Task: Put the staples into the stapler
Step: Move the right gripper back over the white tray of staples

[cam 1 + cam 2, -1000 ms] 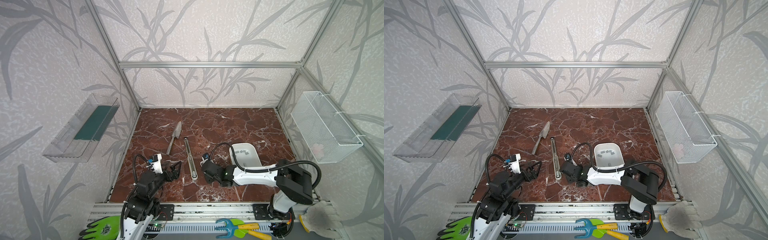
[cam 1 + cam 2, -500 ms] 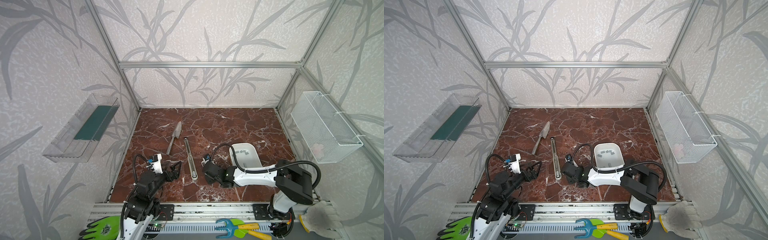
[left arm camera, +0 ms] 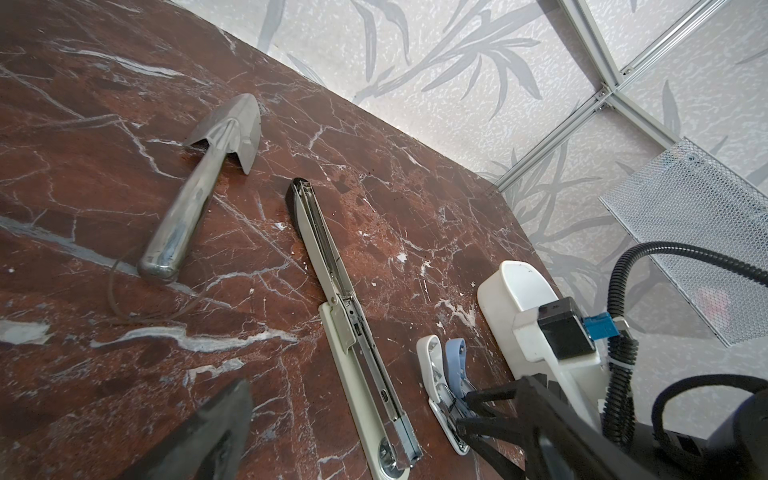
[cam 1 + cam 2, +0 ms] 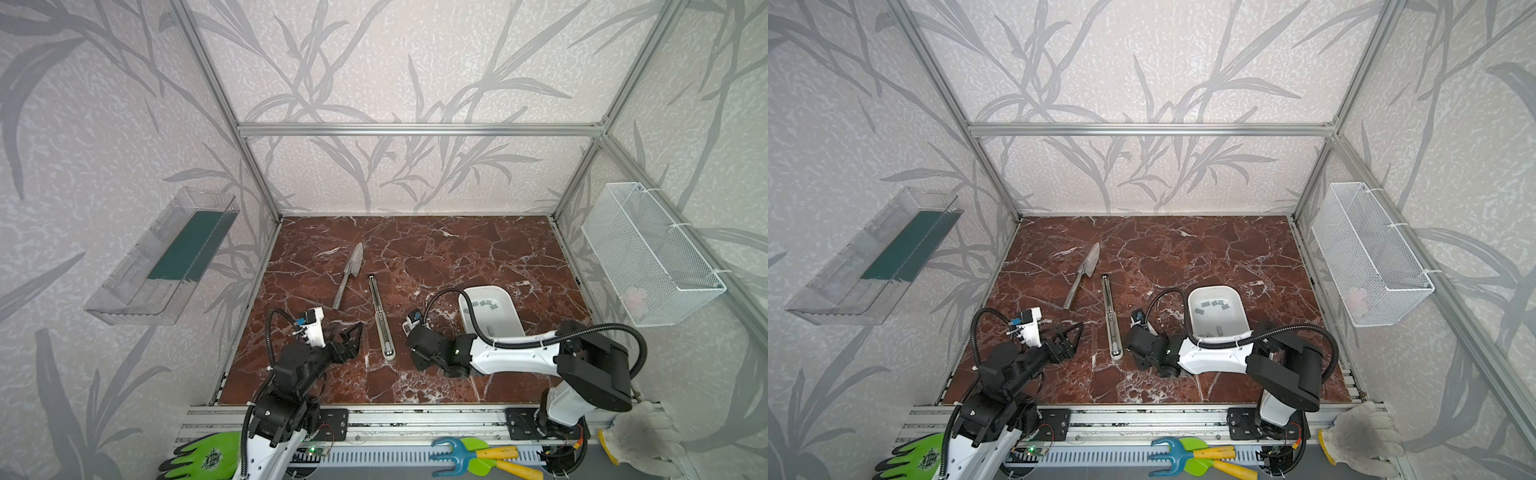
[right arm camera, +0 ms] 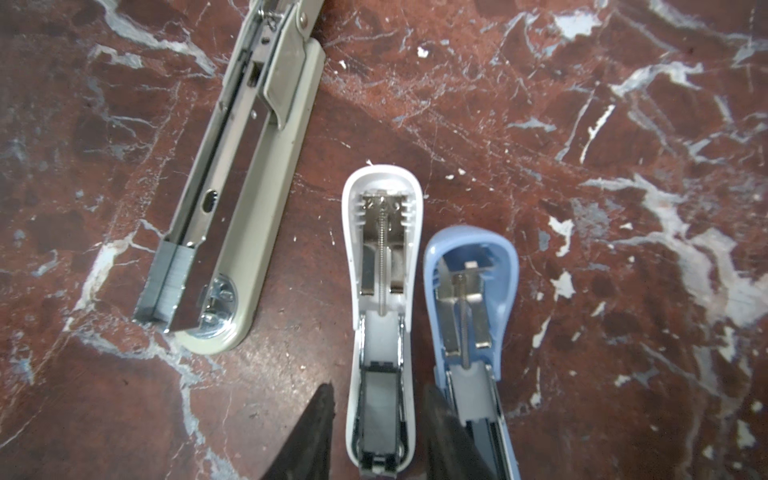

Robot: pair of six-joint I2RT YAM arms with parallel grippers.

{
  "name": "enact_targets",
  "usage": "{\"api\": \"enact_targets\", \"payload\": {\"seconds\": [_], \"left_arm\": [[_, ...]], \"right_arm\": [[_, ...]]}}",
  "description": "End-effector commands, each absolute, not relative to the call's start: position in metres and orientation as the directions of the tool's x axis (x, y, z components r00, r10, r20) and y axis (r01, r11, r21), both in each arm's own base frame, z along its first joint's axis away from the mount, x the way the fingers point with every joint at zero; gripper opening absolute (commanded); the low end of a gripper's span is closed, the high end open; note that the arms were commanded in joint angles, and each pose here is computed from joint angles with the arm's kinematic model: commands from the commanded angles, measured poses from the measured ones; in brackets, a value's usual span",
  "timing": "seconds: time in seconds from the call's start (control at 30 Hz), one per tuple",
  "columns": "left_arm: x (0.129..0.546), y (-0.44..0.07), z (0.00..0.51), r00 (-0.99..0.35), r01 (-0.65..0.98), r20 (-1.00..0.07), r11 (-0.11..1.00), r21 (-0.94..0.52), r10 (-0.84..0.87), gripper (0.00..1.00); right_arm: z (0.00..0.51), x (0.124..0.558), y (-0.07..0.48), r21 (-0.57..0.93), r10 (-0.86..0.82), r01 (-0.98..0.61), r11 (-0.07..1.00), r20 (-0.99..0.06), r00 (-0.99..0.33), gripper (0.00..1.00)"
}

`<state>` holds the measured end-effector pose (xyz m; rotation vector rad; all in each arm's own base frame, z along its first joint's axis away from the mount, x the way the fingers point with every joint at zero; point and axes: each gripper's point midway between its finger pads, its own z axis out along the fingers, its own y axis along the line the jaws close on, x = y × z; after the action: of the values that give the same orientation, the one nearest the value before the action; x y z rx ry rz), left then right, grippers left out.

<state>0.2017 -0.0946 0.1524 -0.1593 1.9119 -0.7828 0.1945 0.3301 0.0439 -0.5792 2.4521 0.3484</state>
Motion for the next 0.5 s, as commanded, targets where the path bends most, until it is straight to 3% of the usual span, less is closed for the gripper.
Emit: {"api": "enact_targets", "payload": {"seconds": [0.0,0.3,0.47], "left_arm": [[0.201,-0.095,0.152,-0.471,0.23,-0.769,0.782,-0.579,-0.432,0.99],[0.201,-0.094,0.152,-0.47,0.227,-0.769,0.783,-0.579,-0.433,0.99],[0.201,-0.094,0.152,-0.469,0.227,-0.77,0.783,-0.579,-0.433,0.99]], "right_arm": [[0.062,0.198,0.328,0.111,-0.297,-0.465,0.878,-0.635,-0.713,0.38],[0.07,0.209,0.322,0.025,-0.314,-0.425,0.905,-0.635,-0.706,0.26],[0.11,0.214,0.299,-0.004,-0.282,-0.389,0.921,-0.695,-0.661,0.28]]}}
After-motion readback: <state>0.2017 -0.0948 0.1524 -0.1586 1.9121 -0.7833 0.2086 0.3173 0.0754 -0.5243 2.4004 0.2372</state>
